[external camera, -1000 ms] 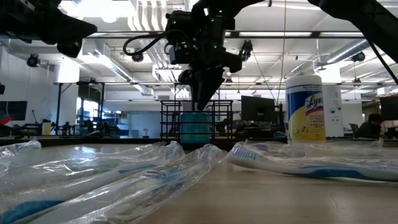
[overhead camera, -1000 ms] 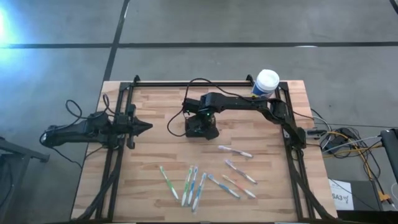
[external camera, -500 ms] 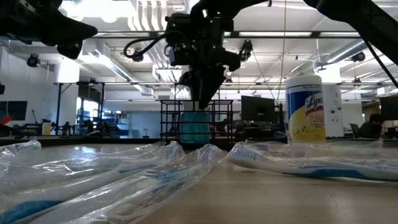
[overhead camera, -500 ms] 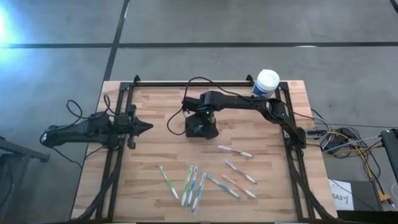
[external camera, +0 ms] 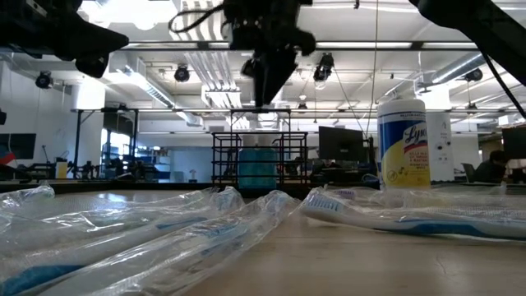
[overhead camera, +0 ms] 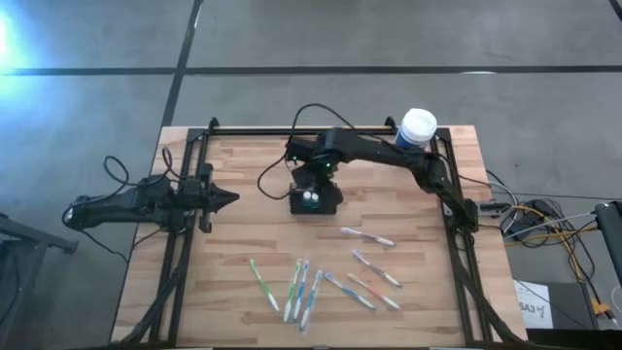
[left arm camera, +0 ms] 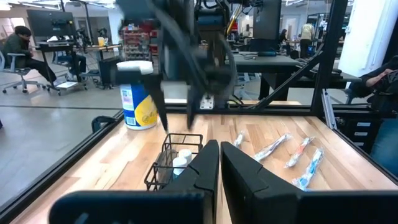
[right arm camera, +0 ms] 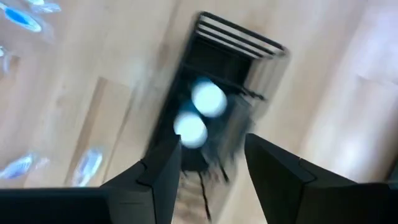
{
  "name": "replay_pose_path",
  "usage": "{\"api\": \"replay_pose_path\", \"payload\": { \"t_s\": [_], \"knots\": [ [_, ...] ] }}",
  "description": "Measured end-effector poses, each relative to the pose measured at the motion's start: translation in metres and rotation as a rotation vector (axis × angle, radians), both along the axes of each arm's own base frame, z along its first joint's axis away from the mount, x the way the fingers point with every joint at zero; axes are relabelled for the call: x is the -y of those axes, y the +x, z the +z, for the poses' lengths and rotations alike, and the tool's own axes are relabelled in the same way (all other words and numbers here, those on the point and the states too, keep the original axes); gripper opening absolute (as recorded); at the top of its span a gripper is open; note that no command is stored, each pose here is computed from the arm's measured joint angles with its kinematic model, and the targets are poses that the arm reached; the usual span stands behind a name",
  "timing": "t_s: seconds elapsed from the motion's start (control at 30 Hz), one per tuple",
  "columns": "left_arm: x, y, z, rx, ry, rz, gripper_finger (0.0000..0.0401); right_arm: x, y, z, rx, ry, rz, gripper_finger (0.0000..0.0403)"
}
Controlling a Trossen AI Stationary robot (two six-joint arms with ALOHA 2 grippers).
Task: Pick & Place toothbrushing station
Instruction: Put the top purple toothbrush in the wire organizer
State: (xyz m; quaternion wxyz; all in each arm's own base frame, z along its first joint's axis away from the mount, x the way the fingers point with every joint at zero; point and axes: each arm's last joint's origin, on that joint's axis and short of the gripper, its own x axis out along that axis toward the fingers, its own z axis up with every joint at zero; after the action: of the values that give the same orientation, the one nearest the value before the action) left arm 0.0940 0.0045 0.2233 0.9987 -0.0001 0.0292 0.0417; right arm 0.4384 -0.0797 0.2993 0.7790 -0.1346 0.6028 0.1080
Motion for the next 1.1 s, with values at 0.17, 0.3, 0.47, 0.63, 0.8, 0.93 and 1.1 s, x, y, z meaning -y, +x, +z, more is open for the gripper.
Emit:
{"api": "replay_pose_path", "payload": {
  "t_s": [0.17,0.3,0.47,0.63,0.8,0.93,1.1],
  "knots": [
    [0.000,0.000,0.002,0.024,-0.015,0.000,0.0023,-0.005,-0.036,0.049,0.070,-0.046,-0.088,0.0176],
    [0.000,0.000,0.003,0.032,-0.023,-0.001,0.0023,-0.018,-0.072,0.107,0.339,0.112,-0.121,0.0167],
    [0.000,0.000,0.003,0.038,-0.031,0.000,0.0023,-0.045,-0.122,0.151,0.635,0.147,-0.206,0.0144],
    [0.000,0.000,0.003,0.038,-0.056,0.003,0.0023,-0.071,-0.166,0.130,0.631,0.121,-0.357,0.0111],
    [0.000,0.000,0.003,0.039,-0.058,0.017,0.0023,-0.090,-0.187,0.079,0.651,0.215,-0.473,0.0071],
    [-0.001,0.000,0.003,0.040,-0.057,0.045,0.0023,-0.098,-0.198,0.025,0.610,0.244,-0.604,0.0043],
    [-0.002,0.000,0.003,0.040,-0.058,0.058,0.0023,-0.103,-0.210,-0.048,0.419,0.242,-0.760,0.0020]
  ]
}}
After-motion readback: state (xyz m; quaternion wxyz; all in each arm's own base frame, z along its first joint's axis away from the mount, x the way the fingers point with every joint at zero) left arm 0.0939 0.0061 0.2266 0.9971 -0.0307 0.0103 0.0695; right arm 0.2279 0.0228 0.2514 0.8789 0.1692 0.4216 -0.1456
